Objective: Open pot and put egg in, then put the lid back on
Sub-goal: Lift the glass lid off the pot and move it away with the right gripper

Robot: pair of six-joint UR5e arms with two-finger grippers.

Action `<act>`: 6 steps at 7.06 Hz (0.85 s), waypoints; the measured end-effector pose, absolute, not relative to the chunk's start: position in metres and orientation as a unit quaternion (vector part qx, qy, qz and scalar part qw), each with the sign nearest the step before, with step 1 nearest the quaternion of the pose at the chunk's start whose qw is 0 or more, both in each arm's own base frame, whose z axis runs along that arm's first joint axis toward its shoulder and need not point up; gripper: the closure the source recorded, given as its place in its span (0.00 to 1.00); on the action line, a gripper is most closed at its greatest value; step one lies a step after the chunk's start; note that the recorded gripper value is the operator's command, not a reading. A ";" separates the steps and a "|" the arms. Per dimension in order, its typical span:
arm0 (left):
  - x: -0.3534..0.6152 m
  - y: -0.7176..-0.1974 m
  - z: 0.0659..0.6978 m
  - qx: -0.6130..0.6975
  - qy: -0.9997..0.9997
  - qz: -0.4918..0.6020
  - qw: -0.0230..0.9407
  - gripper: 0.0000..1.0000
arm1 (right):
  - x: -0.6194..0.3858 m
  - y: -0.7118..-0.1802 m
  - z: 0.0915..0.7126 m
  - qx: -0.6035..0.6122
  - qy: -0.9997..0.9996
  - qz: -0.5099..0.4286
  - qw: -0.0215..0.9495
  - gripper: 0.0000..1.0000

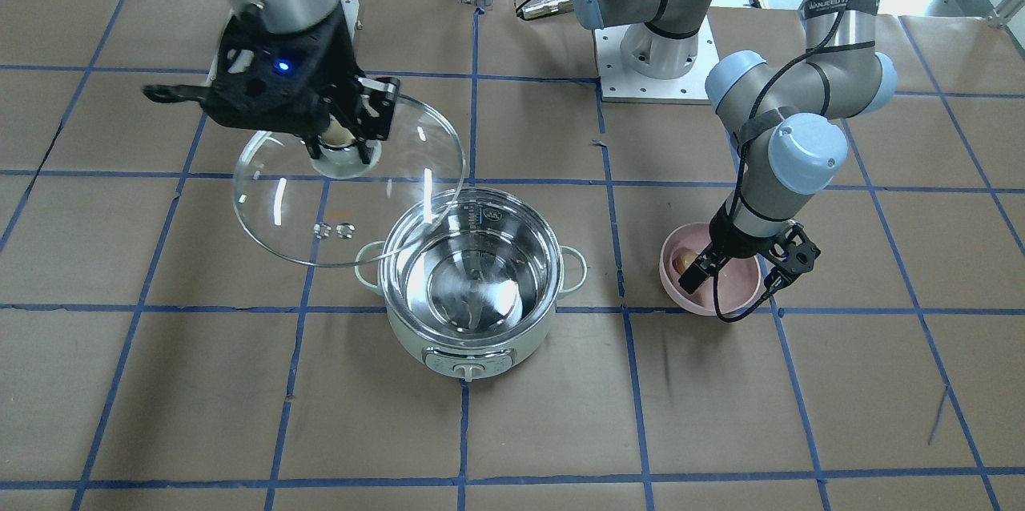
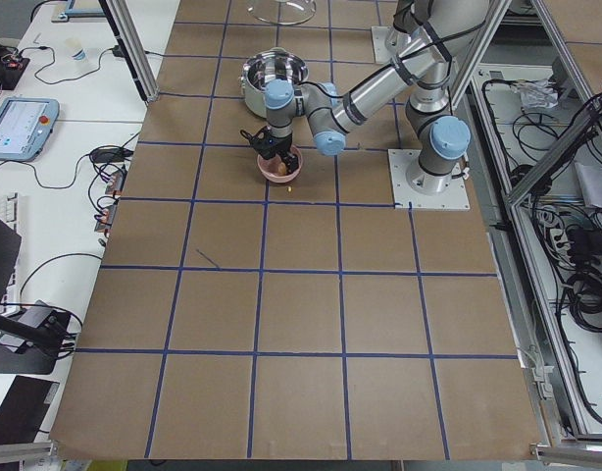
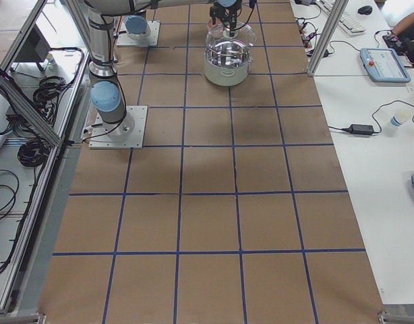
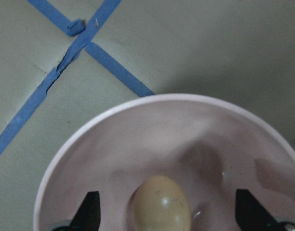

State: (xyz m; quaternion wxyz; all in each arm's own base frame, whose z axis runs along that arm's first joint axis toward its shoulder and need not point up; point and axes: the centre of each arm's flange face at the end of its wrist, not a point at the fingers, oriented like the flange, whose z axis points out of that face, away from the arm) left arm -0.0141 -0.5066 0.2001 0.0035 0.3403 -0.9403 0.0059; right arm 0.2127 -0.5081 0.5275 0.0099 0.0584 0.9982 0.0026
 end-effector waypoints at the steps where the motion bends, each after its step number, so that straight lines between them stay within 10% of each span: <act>1: -0.014 -0.507 0.200 0.327 -0.945 0.010 0.004 0.02 | 0.170 -0.496 0.541 0.053 0.998 0.023 0.006 0.96; 6: -0.017 -0.509 0.198 0.314 -0.949 0.009 0.021 0.14 | 0.123 -0.481 0.521 0.040 0.999 0.018 -0.019 0.96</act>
